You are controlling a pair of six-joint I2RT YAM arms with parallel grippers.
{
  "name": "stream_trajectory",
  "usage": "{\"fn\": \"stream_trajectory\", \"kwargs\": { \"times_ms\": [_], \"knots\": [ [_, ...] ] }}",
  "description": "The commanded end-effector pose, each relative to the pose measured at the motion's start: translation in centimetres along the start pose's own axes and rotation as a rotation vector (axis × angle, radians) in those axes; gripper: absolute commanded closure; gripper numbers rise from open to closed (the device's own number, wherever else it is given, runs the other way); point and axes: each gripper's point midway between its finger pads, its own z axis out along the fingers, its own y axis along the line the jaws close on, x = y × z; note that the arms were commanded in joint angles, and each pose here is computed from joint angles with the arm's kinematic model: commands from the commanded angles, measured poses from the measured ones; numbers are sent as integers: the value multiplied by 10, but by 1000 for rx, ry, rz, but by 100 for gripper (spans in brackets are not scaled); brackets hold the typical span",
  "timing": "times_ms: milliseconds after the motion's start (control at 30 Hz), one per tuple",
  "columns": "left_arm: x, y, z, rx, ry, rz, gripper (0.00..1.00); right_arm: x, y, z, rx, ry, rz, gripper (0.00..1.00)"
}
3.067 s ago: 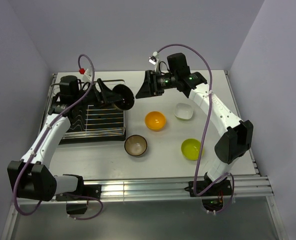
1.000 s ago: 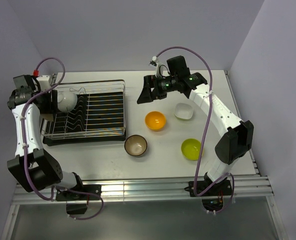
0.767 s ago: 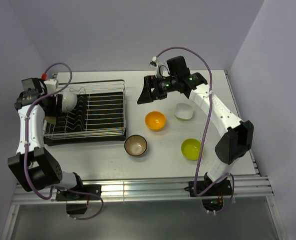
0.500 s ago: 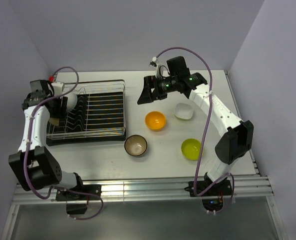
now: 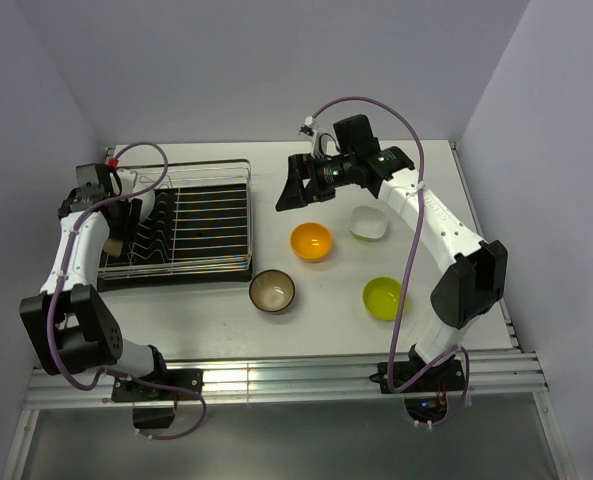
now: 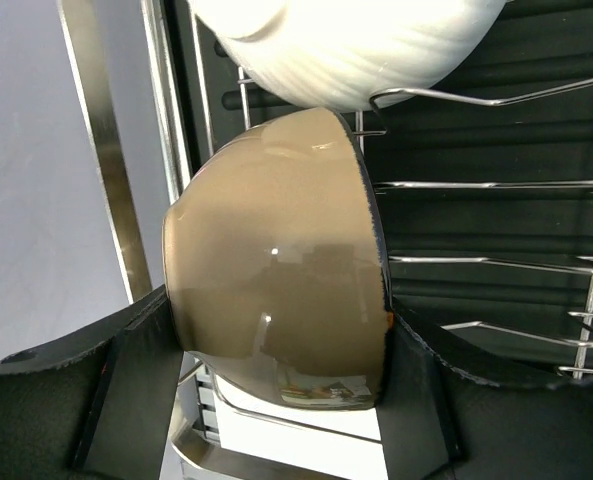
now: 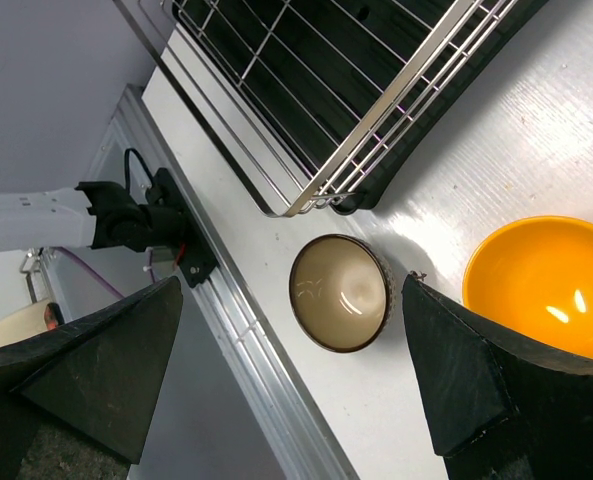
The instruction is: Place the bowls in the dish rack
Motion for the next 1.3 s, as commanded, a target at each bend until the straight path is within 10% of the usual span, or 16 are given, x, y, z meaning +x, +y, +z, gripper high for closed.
{"fn": "stream_trajectory", "kwargs": {
  "times_ms": [0, 367, 633, 1267],
  "knots": [
    [-15, 3, 0, -24, -48, -12, 96, -6, 12, -13, -4, -36, -55, 2],
    [-11, -15, 5, 57, -11, -27, 67, -3, 11, -15, 4, -37, -61, 2],
    [-15, -22, 0, 78, -24, -25, 19, -2, 12, -16, 2, -38, -64, 2],
    [-36, -36, -33, 135, -73, -49, 1, -5, 13, -20, 10, -54, -97, 0]
  ]
}}
